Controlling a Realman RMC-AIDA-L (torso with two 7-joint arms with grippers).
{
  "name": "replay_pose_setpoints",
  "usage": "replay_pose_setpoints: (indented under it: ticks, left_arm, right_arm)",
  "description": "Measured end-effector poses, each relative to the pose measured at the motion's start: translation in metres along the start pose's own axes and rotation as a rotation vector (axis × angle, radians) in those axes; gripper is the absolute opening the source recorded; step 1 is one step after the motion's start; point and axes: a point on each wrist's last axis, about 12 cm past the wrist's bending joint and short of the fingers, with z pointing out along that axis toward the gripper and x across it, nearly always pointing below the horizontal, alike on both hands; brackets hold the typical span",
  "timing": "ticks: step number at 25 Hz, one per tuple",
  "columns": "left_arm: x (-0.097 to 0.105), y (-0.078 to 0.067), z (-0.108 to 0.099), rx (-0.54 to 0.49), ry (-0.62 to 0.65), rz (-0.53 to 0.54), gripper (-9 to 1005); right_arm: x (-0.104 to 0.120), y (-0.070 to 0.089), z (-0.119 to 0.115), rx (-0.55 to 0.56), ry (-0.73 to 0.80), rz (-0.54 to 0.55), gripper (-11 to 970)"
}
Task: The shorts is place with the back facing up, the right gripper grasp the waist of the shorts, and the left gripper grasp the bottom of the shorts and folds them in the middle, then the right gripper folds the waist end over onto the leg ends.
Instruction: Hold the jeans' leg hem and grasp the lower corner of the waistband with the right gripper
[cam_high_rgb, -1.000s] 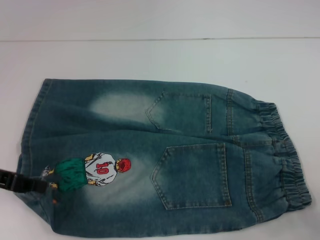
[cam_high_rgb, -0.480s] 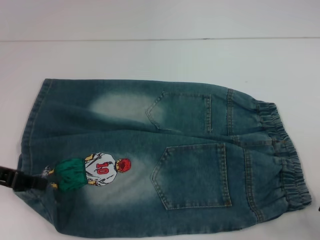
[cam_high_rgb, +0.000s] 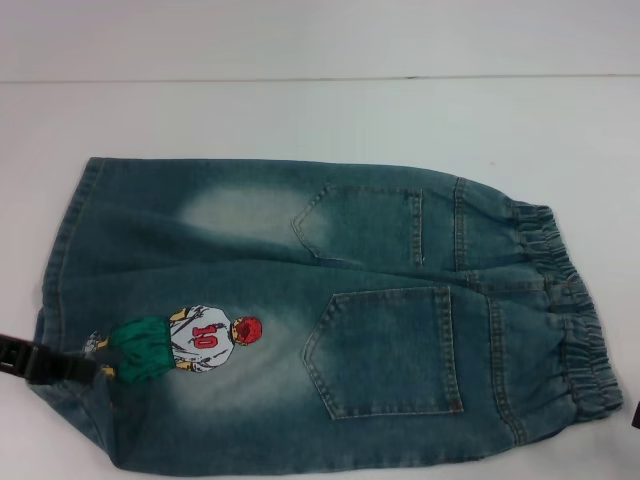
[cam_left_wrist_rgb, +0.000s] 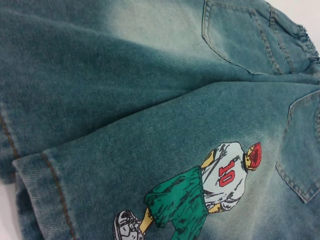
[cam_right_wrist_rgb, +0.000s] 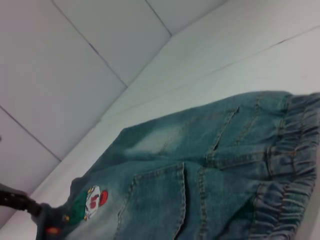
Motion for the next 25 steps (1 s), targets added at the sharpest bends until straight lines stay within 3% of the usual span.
replay_pose_setpoints:
  ticks: [11,25]
  left_arm:
    - [0.0,0.0,0.0,-0.002,0.002,0.001,47]
    - [-0.002,0.0,0.001,-0.006,-0.001,0.005,47]
  right_arm:
    - [-0.005,-0.007,0.001,0.04,0.015,0.021,696]
    - [-0.016,-0.01,0.027,0.008,0.059,-0.001,689]
